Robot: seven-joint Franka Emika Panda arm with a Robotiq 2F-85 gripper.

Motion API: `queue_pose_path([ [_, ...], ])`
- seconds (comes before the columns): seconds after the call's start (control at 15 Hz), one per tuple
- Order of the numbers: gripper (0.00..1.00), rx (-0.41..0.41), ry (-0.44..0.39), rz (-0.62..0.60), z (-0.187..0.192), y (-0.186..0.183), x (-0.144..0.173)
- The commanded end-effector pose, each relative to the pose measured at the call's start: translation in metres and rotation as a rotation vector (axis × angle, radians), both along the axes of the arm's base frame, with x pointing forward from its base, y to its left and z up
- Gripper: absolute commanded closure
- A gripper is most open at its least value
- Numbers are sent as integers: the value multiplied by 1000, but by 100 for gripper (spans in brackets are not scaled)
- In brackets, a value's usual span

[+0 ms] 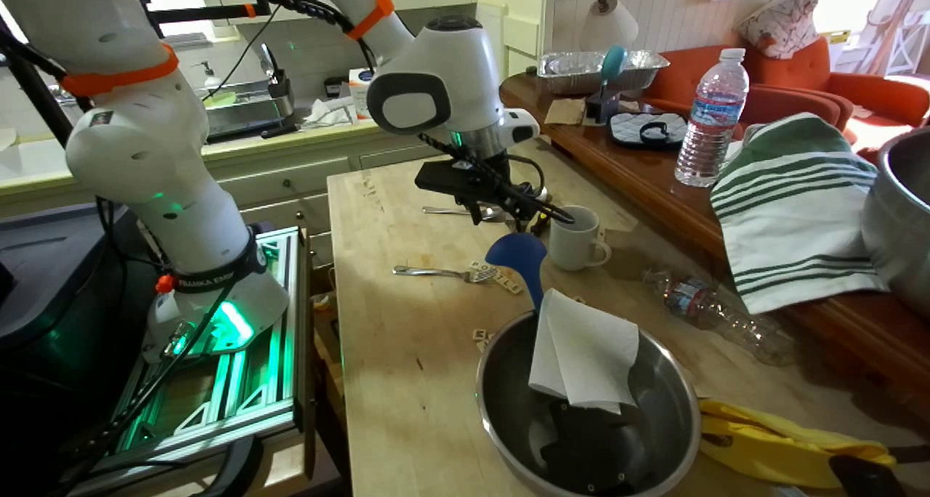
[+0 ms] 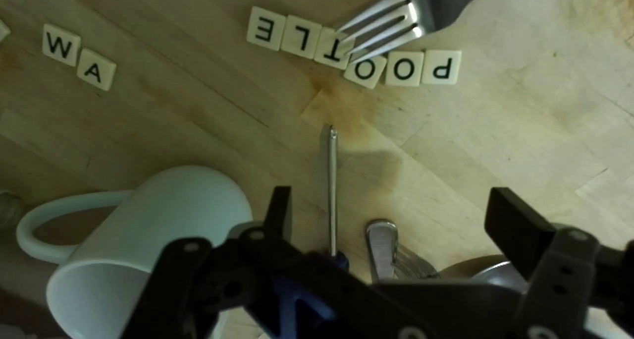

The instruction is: Put the screwdriver inside the white mug to the right

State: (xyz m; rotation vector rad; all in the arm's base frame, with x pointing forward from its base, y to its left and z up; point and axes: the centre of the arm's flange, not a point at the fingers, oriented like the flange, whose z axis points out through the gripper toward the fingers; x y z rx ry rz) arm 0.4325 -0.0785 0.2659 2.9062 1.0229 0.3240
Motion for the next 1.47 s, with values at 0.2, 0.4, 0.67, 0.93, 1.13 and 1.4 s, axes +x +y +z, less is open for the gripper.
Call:
queue_pose_path([
  [0.2,8,33,-40,28,-40,-9,11],
  [0.4,35,52,-48,47,-48,-10,13],
  [0.67,45,74,-65,55,-56,-11,18],
  [0.93,44,87,-74,49,-66,-19,23],
  [1.13,53,95,-78,42,-72,-24,26],
  [1.4,69,107,-80,39,-77,-26,30],
])
